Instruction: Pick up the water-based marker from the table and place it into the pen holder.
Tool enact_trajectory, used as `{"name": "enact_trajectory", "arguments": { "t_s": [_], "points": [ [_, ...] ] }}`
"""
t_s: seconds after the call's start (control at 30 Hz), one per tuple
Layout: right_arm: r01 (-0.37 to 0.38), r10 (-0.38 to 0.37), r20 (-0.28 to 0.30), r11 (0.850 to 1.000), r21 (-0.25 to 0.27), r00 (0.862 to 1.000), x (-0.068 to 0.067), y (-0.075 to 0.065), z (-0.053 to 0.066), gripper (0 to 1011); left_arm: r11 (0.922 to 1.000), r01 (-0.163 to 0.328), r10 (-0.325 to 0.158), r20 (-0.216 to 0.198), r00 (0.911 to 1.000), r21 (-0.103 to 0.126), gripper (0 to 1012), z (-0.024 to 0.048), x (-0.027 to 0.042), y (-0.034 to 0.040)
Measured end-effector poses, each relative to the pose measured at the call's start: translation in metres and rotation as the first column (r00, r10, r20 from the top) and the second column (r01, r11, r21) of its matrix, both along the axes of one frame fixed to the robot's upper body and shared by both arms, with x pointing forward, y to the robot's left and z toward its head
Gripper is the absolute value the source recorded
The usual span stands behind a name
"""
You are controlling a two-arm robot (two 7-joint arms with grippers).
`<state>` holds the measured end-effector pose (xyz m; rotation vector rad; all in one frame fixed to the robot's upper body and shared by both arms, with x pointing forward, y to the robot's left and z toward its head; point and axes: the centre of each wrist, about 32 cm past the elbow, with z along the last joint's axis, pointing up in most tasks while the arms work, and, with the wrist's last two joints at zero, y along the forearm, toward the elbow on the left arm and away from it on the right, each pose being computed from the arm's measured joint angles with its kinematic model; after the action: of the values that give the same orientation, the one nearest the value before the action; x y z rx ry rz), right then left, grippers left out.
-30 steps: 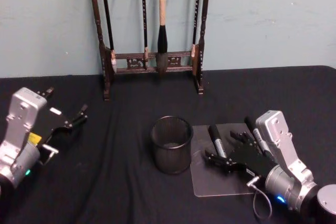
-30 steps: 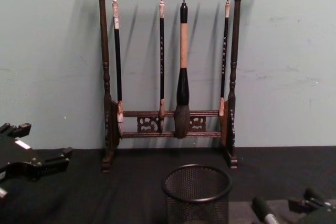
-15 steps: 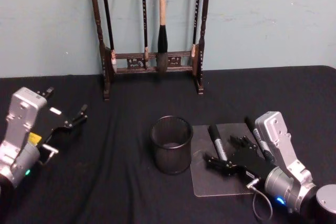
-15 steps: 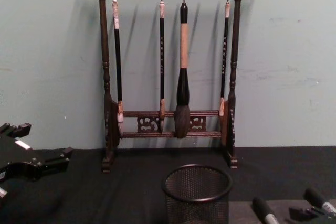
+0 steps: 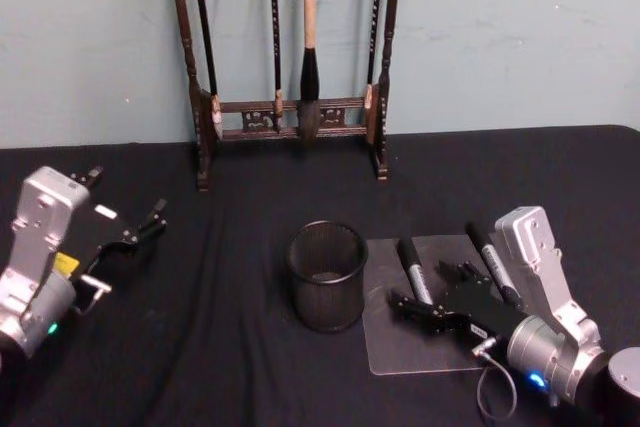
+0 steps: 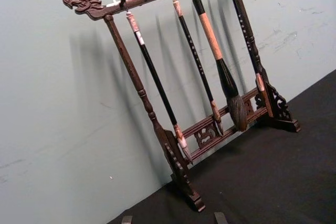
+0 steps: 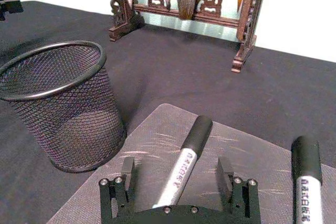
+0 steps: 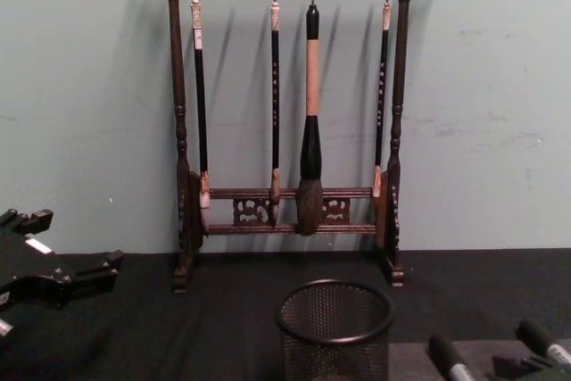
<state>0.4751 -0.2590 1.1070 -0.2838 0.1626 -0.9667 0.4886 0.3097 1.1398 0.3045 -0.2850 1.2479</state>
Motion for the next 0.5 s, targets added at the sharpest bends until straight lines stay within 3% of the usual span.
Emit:
{"name": "enact_trajectory", "arguments": {
  "t_s": [0.5],
  "points": [
    [-0.007,0.007,0.024,0.999,-0.031,1.0,-0.0004,0.0012,-0.0031,1002,1.0,0.0,0.0,0.0,1.0,0.0,1009,0.0,0.0,0.0]
  ]
}}
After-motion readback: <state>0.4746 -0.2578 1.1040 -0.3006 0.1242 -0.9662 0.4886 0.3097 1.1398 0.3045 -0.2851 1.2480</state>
